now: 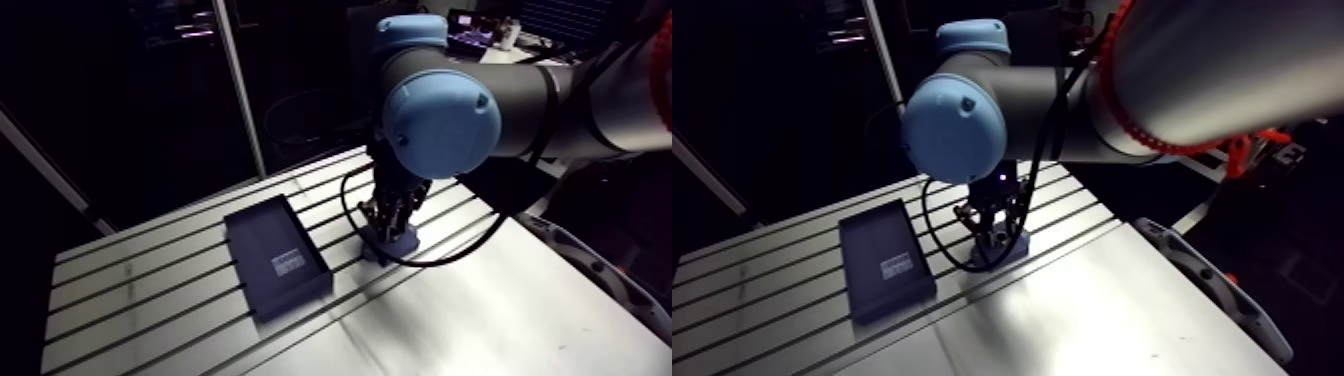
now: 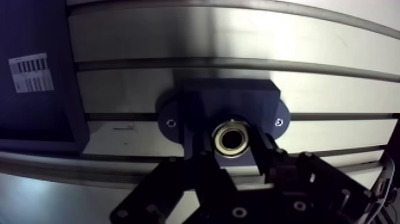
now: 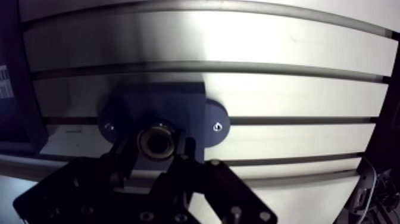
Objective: Pick up the bearing and press it into the housing until flush.
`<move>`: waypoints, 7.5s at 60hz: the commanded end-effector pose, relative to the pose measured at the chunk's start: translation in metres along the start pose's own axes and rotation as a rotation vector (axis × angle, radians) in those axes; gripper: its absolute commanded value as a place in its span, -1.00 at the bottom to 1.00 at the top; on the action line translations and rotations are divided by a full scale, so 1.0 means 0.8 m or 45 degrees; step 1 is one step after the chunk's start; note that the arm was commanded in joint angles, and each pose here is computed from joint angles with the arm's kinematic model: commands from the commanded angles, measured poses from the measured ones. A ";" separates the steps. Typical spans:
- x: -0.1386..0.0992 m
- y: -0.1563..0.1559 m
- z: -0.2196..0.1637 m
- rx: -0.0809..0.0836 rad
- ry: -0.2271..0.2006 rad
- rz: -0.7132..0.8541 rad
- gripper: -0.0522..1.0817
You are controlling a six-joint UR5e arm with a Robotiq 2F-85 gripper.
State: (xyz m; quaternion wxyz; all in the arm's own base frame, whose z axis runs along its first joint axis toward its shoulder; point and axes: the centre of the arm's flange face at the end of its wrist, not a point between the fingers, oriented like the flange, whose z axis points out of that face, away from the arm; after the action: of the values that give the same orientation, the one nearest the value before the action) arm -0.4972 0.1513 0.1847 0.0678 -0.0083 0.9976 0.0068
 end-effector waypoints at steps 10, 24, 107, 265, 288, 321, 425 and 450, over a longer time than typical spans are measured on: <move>0.000 0.000 -0.001 -0.004 0.006 -0.001 0.33; 0.001 0.001 -0.003 -0.006 0.009 -0.002 0.33; 0.010 0.009 -0.035 -0.006 0.027 0.017 -0.90; -0.002 0.001 -0.018 0.007 0.012 0.001 0.71; 0.001 0.001 -0.012 0.013 0.002 0.000 0.71; 0.002 0.002 -0.008 0.017 -0.005 0.000 0.71; 0.001 0.001 -0.012 -0.001 0.017 -0.047 0.71; 0.001 0.001 -0.011 0.002 0.012 -0.049 0.71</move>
State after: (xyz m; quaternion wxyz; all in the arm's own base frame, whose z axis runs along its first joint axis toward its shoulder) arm -0.4993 0.1518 0.1933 0.0629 -0.0269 0.9976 0.0051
